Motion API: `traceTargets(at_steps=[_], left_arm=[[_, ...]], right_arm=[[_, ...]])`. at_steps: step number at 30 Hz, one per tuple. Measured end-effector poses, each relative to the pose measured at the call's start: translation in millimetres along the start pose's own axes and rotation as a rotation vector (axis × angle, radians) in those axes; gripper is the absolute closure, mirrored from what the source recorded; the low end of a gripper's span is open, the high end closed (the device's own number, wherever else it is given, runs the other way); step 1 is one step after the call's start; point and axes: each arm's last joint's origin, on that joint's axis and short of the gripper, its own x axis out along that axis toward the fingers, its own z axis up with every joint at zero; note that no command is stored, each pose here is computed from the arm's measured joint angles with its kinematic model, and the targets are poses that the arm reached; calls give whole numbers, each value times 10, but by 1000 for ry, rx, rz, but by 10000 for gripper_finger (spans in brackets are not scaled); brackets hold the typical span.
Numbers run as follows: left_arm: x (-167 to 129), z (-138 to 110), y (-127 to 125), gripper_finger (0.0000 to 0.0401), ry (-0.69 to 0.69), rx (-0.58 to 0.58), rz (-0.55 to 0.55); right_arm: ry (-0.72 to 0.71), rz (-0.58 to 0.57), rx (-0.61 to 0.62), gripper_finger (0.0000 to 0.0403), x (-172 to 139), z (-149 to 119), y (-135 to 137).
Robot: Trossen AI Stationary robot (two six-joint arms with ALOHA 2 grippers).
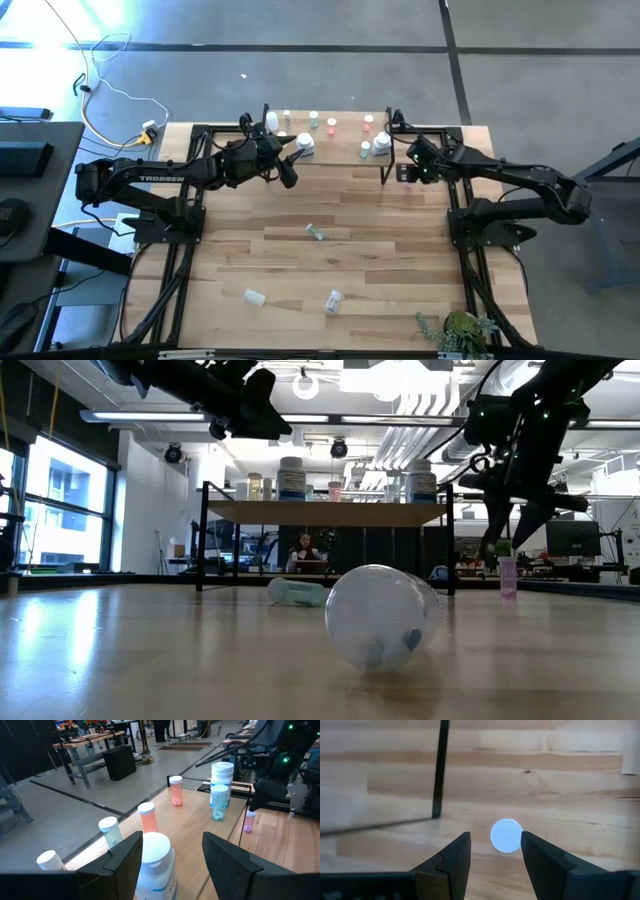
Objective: Pick and place medicine bottles onto shelf by color
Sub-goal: Put the purple pill bottle on the shelf
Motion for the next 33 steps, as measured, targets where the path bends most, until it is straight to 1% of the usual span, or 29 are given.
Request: traceTargets(at_steps=[4,10,13,19,23,27,33], left_arm=[[-1,1,0,206,0,0,0],[-1,1,0,206,0,-1,0],[0,0,0,206,0,-17,0],[0,1,2,206,-1,-19,2],[0,0,0,206,0,-19,1],[0,0,1,206,0,-18,1],[-1,1,1,206,0,-18,1]], right_arm=[[-21,-11,115,237,-13,41,-14],[-15,-24,276,237,-8,63,-49],[13,-9,329,237,-8,56,-45],[55,-40,434,237,-11,21,-73],[52,-36,492,237,-11,24,-69],[46,-26,523,237,-9,32,-59],[57,-54,521,237,61,37,-40]])
